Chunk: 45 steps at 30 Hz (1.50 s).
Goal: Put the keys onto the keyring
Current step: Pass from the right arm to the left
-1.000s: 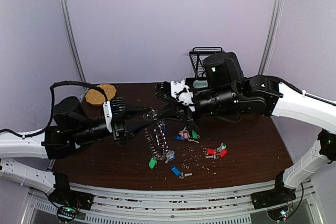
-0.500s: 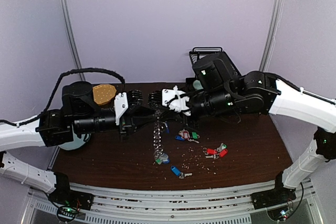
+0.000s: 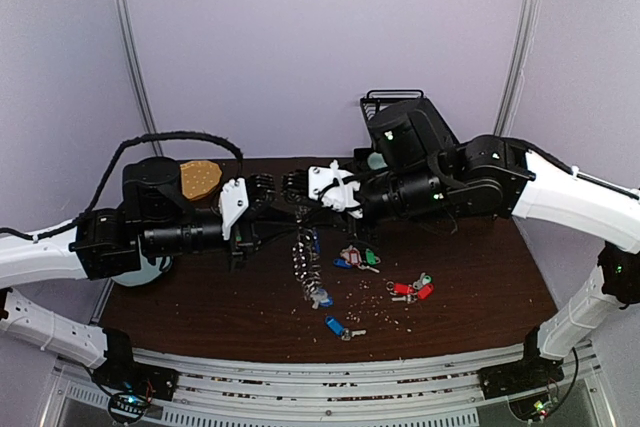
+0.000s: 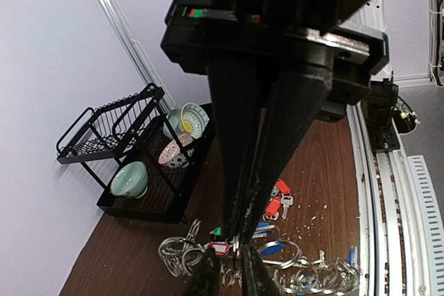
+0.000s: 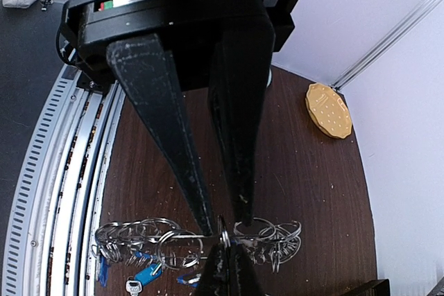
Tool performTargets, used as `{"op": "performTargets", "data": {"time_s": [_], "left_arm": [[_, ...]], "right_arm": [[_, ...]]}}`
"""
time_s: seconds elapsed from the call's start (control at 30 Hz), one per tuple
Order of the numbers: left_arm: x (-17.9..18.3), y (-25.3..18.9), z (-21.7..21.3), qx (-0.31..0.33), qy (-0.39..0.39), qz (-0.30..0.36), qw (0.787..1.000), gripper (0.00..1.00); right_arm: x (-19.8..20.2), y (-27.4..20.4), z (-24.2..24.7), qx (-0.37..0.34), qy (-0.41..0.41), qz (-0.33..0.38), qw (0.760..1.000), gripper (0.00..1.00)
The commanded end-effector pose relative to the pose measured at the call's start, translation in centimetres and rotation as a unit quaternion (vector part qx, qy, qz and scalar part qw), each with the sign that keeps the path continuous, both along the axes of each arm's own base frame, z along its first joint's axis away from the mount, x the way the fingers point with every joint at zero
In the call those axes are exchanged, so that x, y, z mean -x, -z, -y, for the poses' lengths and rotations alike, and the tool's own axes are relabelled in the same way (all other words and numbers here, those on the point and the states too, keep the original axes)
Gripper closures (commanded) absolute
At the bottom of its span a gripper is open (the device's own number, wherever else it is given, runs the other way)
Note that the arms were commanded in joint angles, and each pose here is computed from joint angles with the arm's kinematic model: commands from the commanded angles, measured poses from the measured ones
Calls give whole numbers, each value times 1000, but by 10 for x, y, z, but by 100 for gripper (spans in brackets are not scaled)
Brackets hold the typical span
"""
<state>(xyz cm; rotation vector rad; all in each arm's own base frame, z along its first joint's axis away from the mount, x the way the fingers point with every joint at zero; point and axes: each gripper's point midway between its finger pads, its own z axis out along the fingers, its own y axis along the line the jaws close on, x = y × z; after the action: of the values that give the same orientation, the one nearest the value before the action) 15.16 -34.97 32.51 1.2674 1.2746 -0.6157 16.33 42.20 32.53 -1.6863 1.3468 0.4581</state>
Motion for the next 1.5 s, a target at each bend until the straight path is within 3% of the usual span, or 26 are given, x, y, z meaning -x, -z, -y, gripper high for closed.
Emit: {"op": "performTargets", "data": {"time_s": [0.0, 0.17, 0.3, 0.6, 0.7, 0.87, 1.1, 1.47], "left_arm": [[-5, -3, 1, 6, -15, -2, 1000, 86], [-7, -4, 0, 8, -21, 1, 1000, 88], [-5, -4, 1, 8, -15, 3, 1000, 100], [-2, -7, 4, 26, -3, 16, 1000, 100], [-4, -19, -5, 69, -21, 35, 997, 100], [-6, -23, -14, 93, -35, 60, 993, 100], [0, -28, -18, 123, -24, 80, 989, 100], [9, -37, -17, 143, -2, 98, 985, 100]], "right_arm": [[6, -32, -3, -50, -13, 13, 999, 100], [6, -33, -3, -51, -13, 14, 999, 100], [6, -31, -4, -50, -14, 14, 999, 100], [1, -30, -6, -57, 3, 8, 998, 100], [-8, -24, -3, -65, 25, 1, 998, 80], [-5, -31, 4, -121, 0, -61, 991, 66], [-7, -19, 4, -153, -21, -127, 980, 69], [-7, -13, -5, -161, -42, -142, 976, 81]]}}
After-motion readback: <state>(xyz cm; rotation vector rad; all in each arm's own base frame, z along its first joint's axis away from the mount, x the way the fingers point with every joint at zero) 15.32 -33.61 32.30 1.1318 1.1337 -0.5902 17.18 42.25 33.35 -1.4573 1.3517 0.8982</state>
